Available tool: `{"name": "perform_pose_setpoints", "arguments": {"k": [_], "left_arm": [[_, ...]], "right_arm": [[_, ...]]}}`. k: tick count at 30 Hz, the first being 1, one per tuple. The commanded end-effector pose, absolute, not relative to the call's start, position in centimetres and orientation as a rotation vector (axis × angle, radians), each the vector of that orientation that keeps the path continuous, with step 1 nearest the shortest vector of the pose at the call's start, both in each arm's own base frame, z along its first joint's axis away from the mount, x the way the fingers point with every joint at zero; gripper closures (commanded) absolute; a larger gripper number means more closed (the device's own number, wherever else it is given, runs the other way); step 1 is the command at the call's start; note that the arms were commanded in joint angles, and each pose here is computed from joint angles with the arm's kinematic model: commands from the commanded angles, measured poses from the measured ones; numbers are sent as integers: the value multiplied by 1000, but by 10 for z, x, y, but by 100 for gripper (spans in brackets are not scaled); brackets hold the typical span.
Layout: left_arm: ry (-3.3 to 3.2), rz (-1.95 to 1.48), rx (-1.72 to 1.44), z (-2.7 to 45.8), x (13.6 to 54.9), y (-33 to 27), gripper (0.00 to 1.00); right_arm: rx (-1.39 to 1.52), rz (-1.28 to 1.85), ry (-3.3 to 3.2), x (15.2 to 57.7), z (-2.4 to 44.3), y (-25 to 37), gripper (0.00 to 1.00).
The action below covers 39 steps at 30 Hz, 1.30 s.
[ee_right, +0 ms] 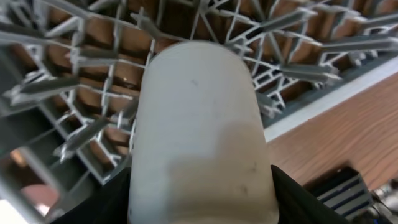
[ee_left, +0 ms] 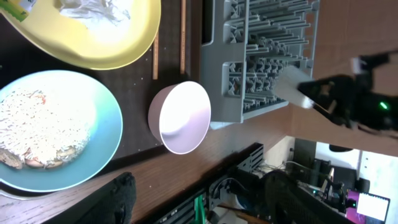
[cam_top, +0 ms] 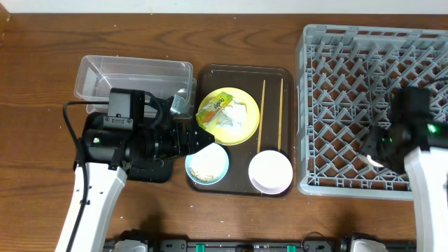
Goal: Sort waste into correct bins and load items into the dishwasher rack
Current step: 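Carry the cup with the right gripper and set it in the rack, then grasp the white tissue from the yellow plate with left gripper, drop in clear bin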
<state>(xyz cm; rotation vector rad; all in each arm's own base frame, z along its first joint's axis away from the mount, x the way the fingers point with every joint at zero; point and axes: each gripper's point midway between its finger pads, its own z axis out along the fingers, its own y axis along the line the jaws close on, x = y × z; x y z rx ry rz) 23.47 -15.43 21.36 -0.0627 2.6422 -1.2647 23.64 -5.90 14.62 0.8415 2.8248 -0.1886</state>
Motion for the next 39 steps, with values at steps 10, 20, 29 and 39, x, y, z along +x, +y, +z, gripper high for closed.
{"name": "perform_pose_setpoints", "arguments": {"k": [10, 20, 29, 39], "left_arm": [[2643, -1240, 48, 214, 228, -157, 30], [2758, -800, 137, 181, 227, -157, 30], [2710, -542, 170, 170, 248, -161, 31], [2603, -357, 319, 128, 315, -191, 31]], "right_arm": [[662, 146, 2710, 278, 186, -28, 18], [23, 620, 2455, 253, 273, 67, 17], [-127, 604, 2518, 237, 263, 104, 19], [6, 516, 2559, 239, 255, 92, 14]]}}
